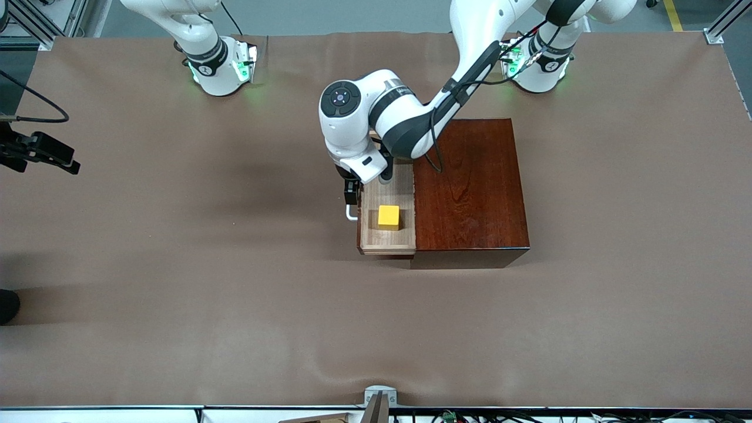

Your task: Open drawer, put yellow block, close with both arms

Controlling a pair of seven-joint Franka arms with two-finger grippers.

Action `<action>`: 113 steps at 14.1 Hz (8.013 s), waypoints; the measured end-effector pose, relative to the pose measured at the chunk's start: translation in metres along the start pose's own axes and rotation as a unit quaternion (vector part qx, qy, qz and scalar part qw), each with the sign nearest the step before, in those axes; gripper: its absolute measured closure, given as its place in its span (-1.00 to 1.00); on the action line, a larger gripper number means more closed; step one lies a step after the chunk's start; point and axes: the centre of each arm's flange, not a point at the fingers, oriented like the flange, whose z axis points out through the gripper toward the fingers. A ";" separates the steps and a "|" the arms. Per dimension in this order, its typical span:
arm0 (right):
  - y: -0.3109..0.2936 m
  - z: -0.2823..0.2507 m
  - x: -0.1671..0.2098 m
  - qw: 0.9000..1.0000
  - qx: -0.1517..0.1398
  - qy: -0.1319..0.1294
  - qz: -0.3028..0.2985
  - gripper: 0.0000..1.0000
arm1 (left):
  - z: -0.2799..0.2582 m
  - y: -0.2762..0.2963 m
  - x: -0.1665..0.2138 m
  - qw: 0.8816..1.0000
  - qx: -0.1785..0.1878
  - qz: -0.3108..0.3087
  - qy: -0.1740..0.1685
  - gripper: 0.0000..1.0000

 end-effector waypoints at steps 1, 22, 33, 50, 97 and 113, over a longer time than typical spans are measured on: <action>0.000 0.000 0.000 1.000 0.000 0.000 0.000 -1.00 | 0.001 0.005 0.008 1.000 0.005 -0.006 0.012 -1.00; 0.000 0.000 0.000 1.000 0.000 0.001 0.000 -1.00 | 0.007 0.027 0.066 0.991 0.056 -0.038 0.118 -1.00; 0.000 -0.001 0.001 1.000 0.000 0.003 0.000 -1.00 | 0.010 0.026 0.072 0.987 0.053 -0.034 0.149 -1.00; 0.000 -0.002 0.003 1.000 0.000 0.013 0.000 -1.00 | -0.026 0.059 0.076 0.992 -0.008 -0.056 0.110 -1.00; -0.024 0.000 0.005 1.000 0.001 0.016 -0.021 -1.00 | -0.191 0.137 0.564 0.778 0.052 0.624 -0.051 -1.00; -0.023 0.001 0.004 1.000 0.001 0.013 -0.020 -1.00 | -0.277 0.092 0.507 0.741 0.015 0.671 -0.013 -1.00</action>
